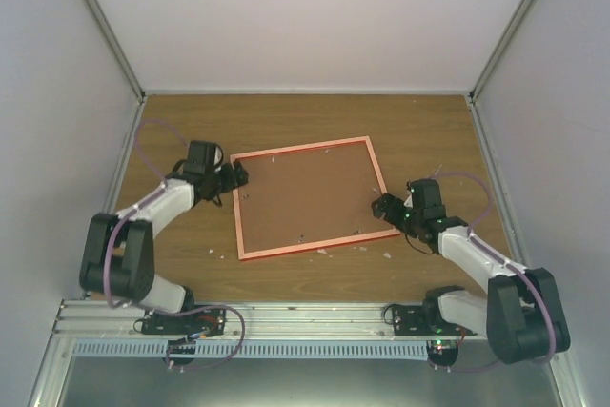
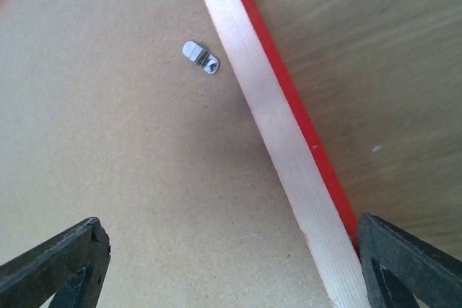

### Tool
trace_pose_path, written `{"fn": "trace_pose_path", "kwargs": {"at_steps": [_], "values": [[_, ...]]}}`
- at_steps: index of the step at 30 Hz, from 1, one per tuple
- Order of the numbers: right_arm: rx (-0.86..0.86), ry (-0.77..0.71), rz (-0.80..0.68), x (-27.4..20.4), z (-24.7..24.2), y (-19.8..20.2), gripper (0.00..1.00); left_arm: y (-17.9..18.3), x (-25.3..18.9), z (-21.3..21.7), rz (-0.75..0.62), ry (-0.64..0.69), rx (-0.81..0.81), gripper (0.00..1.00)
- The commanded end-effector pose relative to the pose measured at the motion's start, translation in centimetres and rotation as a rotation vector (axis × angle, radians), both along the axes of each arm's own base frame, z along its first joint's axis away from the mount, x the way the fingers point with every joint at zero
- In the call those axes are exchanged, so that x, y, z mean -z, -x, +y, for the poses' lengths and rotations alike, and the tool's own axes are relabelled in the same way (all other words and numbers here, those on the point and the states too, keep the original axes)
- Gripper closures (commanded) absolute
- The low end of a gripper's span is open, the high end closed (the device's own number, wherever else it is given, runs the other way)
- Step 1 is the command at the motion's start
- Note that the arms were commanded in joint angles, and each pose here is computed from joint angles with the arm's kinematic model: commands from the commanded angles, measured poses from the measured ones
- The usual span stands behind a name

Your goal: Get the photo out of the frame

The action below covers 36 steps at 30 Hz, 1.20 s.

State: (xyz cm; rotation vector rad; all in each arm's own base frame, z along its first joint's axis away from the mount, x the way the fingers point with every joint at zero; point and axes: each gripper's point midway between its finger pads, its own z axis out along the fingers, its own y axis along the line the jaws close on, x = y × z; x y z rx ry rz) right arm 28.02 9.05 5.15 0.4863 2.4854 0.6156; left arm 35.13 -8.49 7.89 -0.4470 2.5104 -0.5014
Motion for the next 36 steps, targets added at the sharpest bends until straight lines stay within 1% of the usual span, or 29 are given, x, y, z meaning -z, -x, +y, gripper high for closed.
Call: {"fn": "trace_pose_path", "kwargs": {"at_steps": [1,3,5,8,12,16,22,25,27,29,31,36], "values": [[-0.003,-0.081,0.041,-0.1,1.9,1.9,0.06,-4.5,-0.7,0.6,-0.054,-0.077,0.026,0.07],[0.031,-0.056,0.049,-0.1,1.3,2.5,0.04,-6.9,-1.4,0.2,-0.081,-0.091,0.054,0.06],[0.078,-0.002,0.064,0.1,0.0,3.3,0.01,-8.8,-1.2,0.0,-0.084,-0.116,0.083,0.05],[0.07,0.03,0.082,0.3,-0.4,4.2,0.0,-11.4,-0.9,-0.2,-0.095,-0.165,0.137,0.04],[-0.014,-0.039,0.128,1.4,1.4,5.9,0.0,-13.9,-0.1,-0.7,-0.094,-0.2,0.194,0.03],[-0.069,-0.091,0.15,1.8,3.0,7.3,0.0,-15.5,0.7,-1.4,-0.096,-0.191,0.229,0.03],[-0.119,-0.143,0.157,1.9,4.3,7.8,0.0,-18.1,1.2,-2.1,-0.109,-0.195,0.269,0.02],[-0.121,-0.164,0.167,1.9,4.7,8.0,0.0,-19.1,1.4,-2.2,-0.106,-0.212,0.287,0.01],[-0.11,-0.152,0.145,1.7,4.3,7.9,0.01,-19.5,1.8,-2.4,-0.109,-0.214,0.304,0.01],[-0.095,-0.136,0.125,1.6,4.0,7.5,0.01,-19.5,2.9,-2.6,-0.08,-0.208,0.32,0.01],[-0.094,-0.135,0.108,1.3,4.2,6.9,0.0,-19.3,4.0,-2.8,-0.045,-0.196,0.332,0.02],[-0.103,-0.125,0.085,0.8,4.6,5.2,0.0,-17.8,5.0,-2.4,-0.018,-0.2,0.329,0.03]]}}
